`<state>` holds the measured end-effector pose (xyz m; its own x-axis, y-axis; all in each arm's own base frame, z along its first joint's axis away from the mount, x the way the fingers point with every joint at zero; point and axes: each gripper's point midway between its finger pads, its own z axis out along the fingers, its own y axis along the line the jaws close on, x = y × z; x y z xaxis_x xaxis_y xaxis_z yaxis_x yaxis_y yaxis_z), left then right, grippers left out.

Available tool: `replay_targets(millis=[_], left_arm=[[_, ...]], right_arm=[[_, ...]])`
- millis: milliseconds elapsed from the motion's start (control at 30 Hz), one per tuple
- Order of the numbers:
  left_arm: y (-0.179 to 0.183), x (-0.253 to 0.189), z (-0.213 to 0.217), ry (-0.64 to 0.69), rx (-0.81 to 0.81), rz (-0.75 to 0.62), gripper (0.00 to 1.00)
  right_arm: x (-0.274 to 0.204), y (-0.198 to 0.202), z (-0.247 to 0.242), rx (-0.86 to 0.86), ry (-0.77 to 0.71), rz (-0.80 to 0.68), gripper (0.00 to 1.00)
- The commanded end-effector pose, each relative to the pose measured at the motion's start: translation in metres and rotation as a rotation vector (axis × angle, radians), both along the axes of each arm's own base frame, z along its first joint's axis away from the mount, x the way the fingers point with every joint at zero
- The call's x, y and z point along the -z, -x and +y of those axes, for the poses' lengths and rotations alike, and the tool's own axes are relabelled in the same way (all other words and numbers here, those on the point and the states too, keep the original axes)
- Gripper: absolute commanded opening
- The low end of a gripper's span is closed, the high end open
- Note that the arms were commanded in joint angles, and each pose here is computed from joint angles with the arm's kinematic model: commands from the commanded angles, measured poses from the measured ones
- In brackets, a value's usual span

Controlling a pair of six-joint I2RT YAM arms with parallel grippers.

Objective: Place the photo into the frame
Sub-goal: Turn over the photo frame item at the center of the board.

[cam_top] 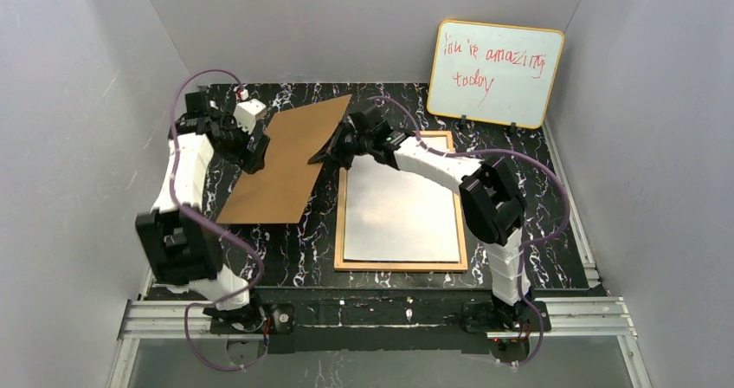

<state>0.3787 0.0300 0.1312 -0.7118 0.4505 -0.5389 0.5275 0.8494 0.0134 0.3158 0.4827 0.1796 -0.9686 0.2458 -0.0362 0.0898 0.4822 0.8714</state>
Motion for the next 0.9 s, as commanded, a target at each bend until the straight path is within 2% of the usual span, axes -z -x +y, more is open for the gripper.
replay_targets(millis=[0,100,267,400,533,700,800,867], left_arm=[[0.048,-0.079,-0.054,0.079,0.399,-0.306,0.98],[0.068,-0.109,-0.064,0.046,0.508,-0.405,0.98],[0.114,-0.13,-0.081,0.039,0.728,-0.415,0.98],[0.136,-0.14,-0.092,0.006,0.842,-0.507,0.98],[0.144,-0.146,-0.101,-0.03,0.911,-0.602,0.97],[0.148,-0.145,-0.104,-0.073,0.975,-0.658,0.94],[0.143,-0.148,-0.105,-0.101,0.974,-0.707,0.92],[0.142,-0.146,-0.103,-0.123,0.983,-0.717,0.87]], right_arm=[[-0.091,-0.036,-0.005,0.034,-0.255,-0.038,0.01],[-0.106,-0.043,-0.013,0.041,-0.304,0.001,0.01],[-0.128,-0.039,-0.025,0.03,-0.374,0.047,0.01],[-0.137,-0.03,-0.032,0.025,-0.432,0.081,0.01],[-0.144,-0.02,-0.032,0.029,-0.481,0.115,0.01],[-0.151,-0.013,-0.023,0.033,-0.508,0.131,0.01],[-0.155,-0.007,-0.011,0.017,-0.524,0.145,0.01],[-0.158,-0.003,-0.004,0.006,-0.541,0.153,0.01]])
